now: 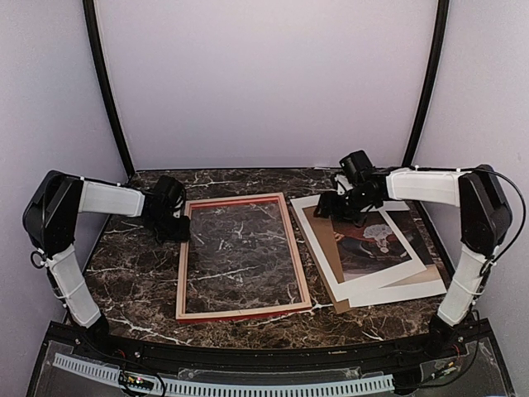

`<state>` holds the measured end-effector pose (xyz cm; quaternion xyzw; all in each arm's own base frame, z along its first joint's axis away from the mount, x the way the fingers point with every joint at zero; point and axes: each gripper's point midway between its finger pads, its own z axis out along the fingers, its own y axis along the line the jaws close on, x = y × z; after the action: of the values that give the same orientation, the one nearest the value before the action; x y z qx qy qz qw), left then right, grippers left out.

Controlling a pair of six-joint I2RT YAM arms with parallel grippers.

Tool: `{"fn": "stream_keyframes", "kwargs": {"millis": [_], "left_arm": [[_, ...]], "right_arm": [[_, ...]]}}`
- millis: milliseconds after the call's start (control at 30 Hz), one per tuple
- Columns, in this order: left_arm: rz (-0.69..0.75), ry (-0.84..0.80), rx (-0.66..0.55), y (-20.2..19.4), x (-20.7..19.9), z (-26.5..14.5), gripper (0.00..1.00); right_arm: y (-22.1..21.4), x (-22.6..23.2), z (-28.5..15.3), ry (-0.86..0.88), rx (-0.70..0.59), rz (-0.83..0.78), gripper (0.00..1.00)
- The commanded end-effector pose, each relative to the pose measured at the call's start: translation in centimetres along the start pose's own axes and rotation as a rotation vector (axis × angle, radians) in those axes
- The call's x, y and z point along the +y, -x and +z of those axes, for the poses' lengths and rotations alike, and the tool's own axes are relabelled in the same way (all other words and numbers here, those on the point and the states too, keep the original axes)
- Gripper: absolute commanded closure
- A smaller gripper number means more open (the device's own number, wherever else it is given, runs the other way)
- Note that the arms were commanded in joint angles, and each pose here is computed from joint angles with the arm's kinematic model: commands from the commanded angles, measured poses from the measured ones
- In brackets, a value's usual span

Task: Put the photo into the frame
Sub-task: Move the frame body to the center of the board, then pick up the mat board from the photo.

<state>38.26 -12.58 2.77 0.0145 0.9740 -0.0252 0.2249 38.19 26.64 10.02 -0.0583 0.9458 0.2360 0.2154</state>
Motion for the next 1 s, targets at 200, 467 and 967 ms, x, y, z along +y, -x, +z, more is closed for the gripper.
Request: {"fn": "stream_keyframes", "kwargs": {"millis": [200,467,967], "left_arm": [[-0.071,0.18,-0.033,2.2,6.4,0.7,0.52],[-0.138,0.038,-0.151,5.0,4.9,-2.2,0.18],[0.011,-0.568,-0.325,7.8,-16.2,-11.9,0.08]], "right_arm": [[2.5,-17.7,-6.3,-0.406,-0.114,0.186,0.24],[2.9,-26.8,-8.0,-0.569,-0.11,0.275,0.23],[-1.4,-26.8,-5.2,-0.377,-0.032,0.341,0.34]]}}
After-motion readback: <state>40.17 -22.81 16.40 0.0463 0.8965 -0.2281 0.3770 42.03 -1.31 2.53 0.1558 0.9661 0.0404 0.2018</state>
